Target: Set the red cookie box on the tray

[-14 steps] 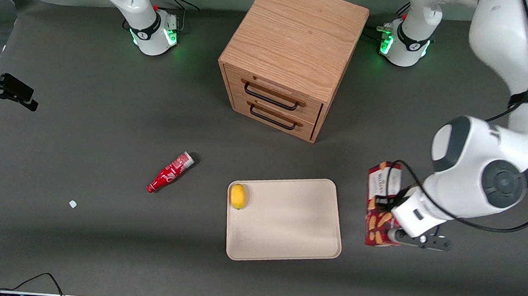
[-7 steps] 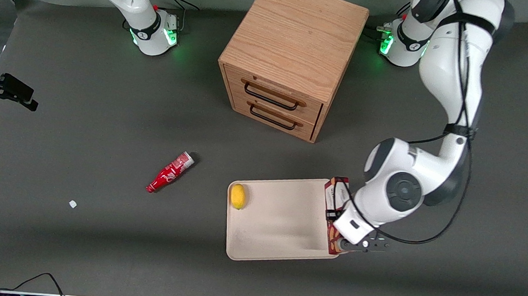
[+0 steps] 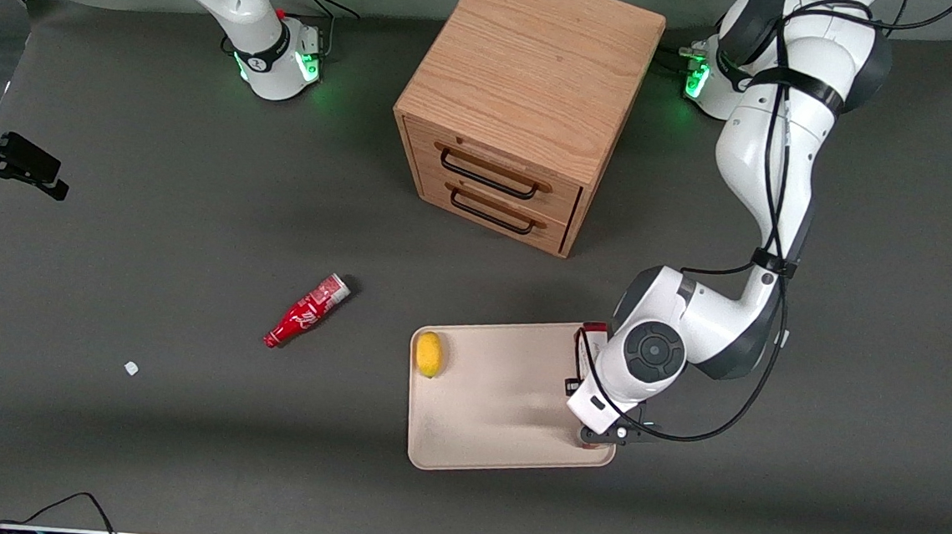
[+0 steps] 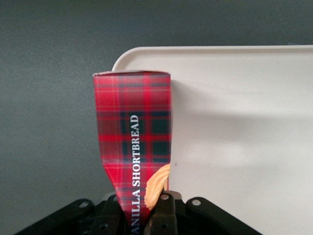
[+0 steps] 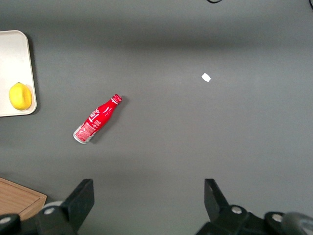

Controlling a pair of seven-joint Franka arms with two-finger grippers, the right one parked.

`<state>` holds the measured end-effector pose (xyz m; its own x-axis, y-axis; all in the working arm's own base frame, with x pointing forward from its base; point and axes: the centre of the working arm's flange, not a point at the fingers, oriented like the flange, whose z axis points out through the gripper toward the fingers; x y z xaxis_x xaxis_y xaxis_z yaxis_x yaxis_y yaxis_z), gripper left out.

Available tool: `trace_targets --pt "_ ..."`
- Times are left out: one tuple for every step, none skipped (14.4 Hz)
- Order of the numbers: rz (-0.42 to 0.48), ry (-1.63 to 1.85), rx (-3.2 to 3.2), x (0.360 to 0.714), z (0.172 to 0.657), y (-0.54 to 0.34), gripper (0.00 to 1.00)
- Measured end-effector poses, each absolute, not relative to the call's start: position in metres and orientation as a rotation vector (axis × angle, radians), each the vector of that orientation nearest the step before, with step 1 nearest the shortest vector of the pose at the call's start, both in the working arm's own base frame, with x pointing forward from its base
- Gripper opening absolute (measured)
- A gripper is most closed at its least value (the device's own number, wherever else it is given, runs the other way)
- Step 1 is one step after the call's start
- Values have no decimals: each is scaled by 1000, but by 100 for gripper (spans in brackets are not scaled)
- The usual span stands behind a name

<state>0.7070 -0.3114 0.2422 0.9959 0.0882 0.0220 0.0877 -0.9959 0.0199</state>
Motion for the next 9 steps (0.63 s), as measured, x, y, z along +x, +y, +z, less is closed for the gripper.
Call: trace_targets --pt "43 141 3117 708 241 -311 18" --pt "48 143 3116 708 241 -311 18" --pt "49 144 3115 708 241 -311 18" --pt "49 145 3116 708 241 -311 18" --pt "49 144 3118 708 240 -310 24" --pt "56 141 3121 708 240 -310 33" --pt "78 137 3117 709 240 -310 44" --pt "98 134 3110 710 240 -311 55" --pt "107 133 3107 711 240 -311 64"
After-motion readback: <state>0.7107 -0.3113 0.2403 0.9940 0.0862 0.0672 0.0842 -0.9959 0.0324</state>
